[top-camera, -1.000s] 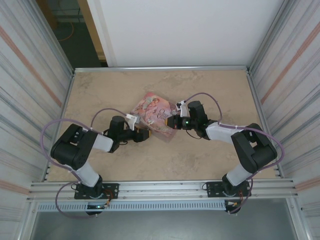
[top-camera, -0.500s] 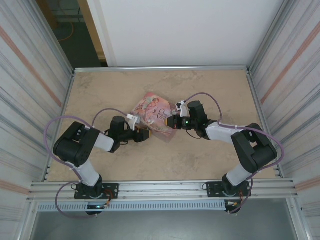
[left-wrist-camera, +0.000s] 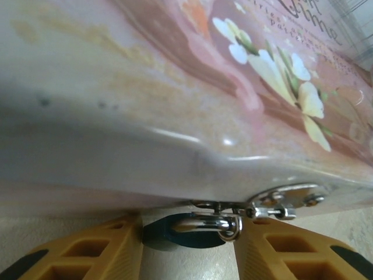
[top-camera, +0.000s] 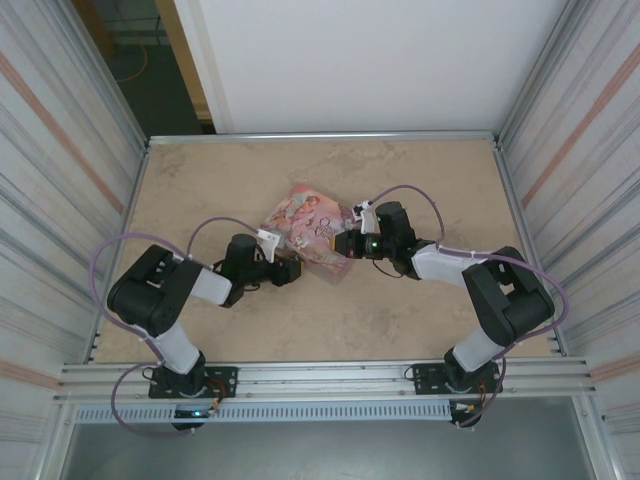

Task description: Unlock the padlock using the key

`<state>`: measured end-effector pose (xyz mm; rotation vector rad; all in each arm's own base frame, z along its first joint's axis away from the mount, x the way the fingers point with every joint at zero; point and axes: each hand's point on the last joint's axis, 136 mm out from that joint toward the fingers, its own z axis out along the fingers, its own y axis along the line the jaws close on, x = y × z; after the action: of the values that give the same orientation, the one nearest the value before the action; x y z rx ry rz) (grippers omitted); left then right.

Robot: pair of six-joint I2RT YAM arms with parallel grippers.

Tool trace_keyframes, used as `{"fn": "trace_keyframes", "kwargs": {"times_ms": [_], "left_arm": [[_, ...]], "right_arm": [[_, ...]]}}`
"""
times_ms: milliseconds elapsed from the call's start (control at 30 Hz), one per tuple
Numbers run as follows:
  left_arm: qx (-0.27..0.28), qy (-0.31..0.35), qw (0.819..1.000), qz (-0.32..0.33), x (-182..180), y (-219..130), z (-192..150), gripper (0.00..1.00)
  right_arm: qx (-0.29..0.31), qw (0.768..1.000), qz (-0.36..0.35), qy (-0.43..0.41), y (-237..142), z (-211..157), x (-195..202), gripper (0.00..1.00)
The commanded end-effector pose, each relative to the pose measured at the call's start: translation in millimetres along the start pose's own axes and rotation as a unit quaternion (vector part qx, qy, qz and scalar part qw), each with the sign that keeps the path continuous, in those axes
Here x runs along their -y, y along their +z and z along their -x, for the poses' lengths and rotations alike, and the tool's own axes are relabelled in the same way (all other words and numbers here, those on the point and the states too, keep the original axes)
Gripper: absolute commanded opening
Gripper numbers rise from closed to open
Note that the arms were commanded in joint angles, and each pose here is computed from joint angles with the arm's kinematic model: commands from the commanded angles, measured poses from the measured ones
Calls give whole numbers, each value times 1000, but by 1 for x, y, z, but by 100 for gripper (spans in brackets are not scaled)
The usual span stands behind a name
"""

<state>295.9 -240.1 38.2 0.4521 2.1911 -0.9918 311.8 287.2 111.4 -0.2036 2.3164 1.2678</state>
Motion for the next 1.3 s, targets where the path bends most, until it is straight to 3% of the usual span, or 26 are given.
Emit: {"fn": "trace_keyframes", "kwargs": {"times_ms": [0,467,733,1267], "left_arm": [[-6,20,1000,-10,13,2,3,43],[10,32,999,1,20,0,13,31],[21,25,999,28,14,-5,19,37],[16,18,999,29,11,2,19,37]], "right_arm": [[-31,999,-40,19,1,-26,27,0],[-24,999,-33,11,-3,-21,18,0],[-24,999,-33,9,-4,-21,17,0],[-26,999,-32,7,-2,-22,15,0]]}}
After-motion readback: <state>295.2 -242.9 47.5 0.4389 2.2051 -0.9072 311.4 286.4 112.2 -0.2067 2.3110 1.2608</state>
